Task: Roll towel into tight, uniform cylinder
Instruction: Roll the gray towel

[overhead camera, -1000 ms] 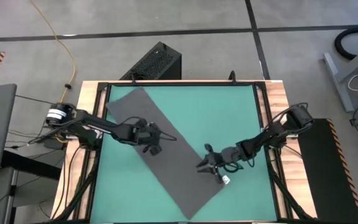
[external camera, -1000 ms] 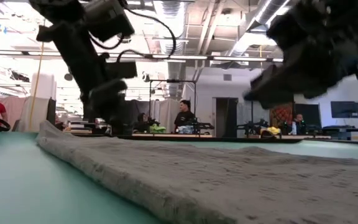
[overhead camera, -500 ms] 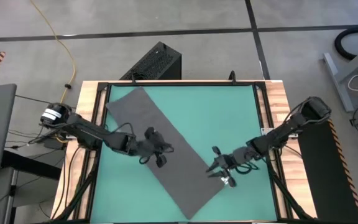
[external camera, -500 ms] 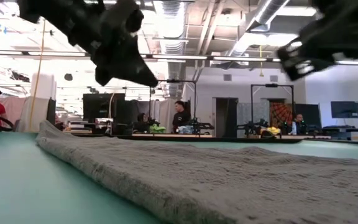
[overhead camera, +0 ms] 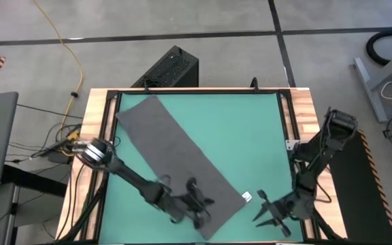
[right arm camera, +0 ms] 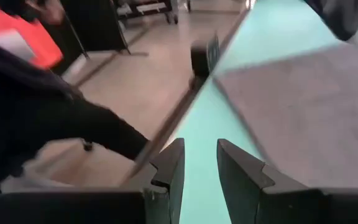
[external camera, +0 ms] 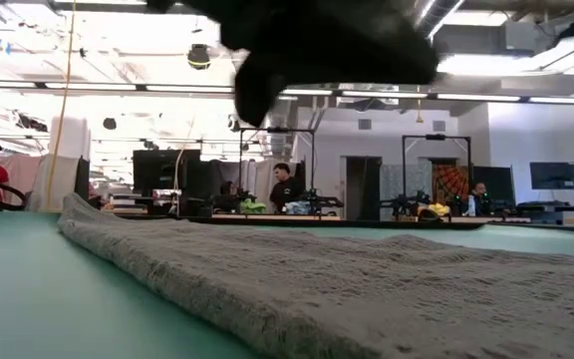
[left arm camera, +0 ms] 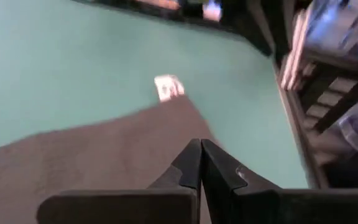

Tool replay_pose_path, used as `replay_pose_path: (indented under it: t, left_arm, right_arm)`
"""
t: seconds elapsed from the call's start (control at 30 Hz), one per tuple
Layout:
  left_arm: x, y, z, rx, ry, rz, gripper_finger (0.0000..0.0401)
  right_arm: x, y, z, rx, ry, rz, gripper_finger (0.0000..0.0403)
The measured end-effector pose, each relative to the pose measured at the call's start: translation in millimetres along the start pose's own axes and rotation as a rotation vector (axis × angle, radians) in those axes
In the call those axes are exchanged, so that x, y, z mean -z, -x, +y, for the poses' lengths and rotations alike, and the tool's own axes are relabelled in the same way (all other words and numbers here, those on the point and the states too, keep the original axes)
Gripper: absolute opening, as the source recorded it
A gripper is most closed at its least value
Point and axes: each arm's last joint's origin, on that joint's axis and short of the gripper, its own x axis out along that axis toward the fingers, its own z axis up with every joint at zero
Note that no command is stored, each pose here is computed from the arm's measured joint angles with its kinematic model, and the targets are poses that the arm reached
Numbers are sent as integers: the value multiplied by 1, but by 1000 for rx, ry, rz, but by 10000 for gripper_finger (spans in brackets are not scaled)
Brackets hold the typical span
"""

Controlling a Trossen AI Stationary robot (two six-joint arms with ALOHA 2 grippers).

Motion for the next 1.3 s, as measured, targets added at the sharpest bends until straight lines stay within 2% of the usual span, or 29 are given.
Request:
replay_pose_path:
  t: [0.1,0.17,0.33,0.4,0.53,0.73,0.83,0.93,1.17,1.3]
  left_arm:
    - [-2,-22,-24,-16,-41,86,0]
    - [0,-34,-34,-45,-83,158,0]
    - [-9,-59,-60,6,-125,234,4]
    - [-15,-63,-67,38,-159,261,13]
    - [-21,-65,-73,46,-169,304,51]
    - [-19,-61,-78,57,-115,326,131]
    - [-11,-60,-83,80,-115,353,165]
    - [-6,-57,-86,72,-128,355,186]
    - [-3,-52,-90,55,-144,351,194]
    - [1,-49,-89,40,-170,385,194]
  right_arm:
    - [17,-7,6,18,37,46,120]
    - [25,-14,9,29,114,81,120]
    - [23,-33,18,45,305,99,120]
    - [19,-39,19,92,358,120,120]
    - [6,-44,16,198,431,223,137]
    - [-6,-50,-2,304,480,406,199]
    - [-7,-54,-13,297,493,456,228]
    - [-7,-59,-24,297,526,497,241]
    - [4,-74,-44,261,502,615,221]
    - [13,-79,-52,288,507,672,173]
